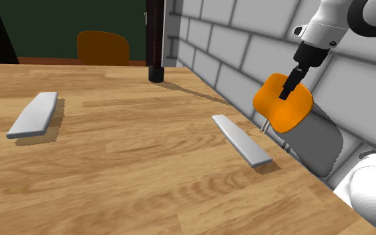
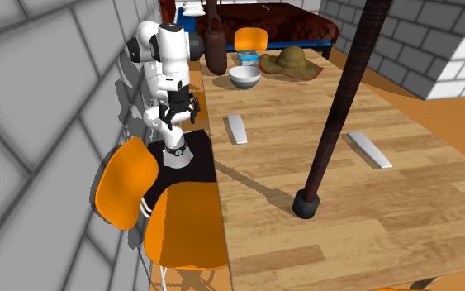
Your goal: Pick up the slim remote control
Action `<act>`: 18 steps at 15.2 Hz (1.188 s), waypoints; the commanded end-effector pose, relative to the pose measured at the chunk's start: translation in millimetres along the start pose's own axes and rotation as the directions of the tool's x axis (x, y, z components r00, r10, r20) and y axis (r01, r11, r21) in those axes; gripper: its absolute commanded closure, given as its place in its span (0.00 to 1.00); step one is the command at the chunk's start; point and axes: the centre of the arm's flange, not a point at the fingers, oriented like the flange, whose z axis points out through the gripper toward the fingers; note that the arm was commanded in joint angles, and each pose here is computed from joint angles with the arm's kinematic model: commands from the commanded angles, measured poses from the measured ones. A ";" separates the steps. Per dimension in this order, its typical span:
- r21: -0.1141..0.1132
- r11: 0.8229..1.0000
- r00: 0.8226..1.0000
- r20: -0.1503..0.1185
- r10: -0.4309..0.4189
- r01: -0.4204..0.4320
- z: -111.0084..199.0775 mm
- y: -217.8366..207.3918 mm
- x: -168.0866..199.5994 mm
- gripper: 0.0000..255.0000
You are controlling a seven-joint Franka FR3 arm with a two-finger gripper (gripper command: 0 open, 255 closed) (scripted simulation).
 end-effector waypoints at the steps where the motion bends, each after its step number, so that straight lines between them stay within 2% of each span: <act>1: 0.000 1.000 1.000 0.000 0.000 0.000 0.0 0.0 0.0 0.00; 5: 0.013 0.995 0.995 0.024 0.097 -0.098 6.9 -49.9 3.7 0.00; 9: 0.024 0.981 0.980 0.050 0.194 -0.195 13.3 -99.3 12.1 0.00; 13: 0.032 0.956 0.955 0.077 0.287 -0.290 19.2 -147.8 25.2 0.00; 18: 0.039 0.913 0.910 0.111 0.400 -0.406 26.1 -206.3 47.9 0.00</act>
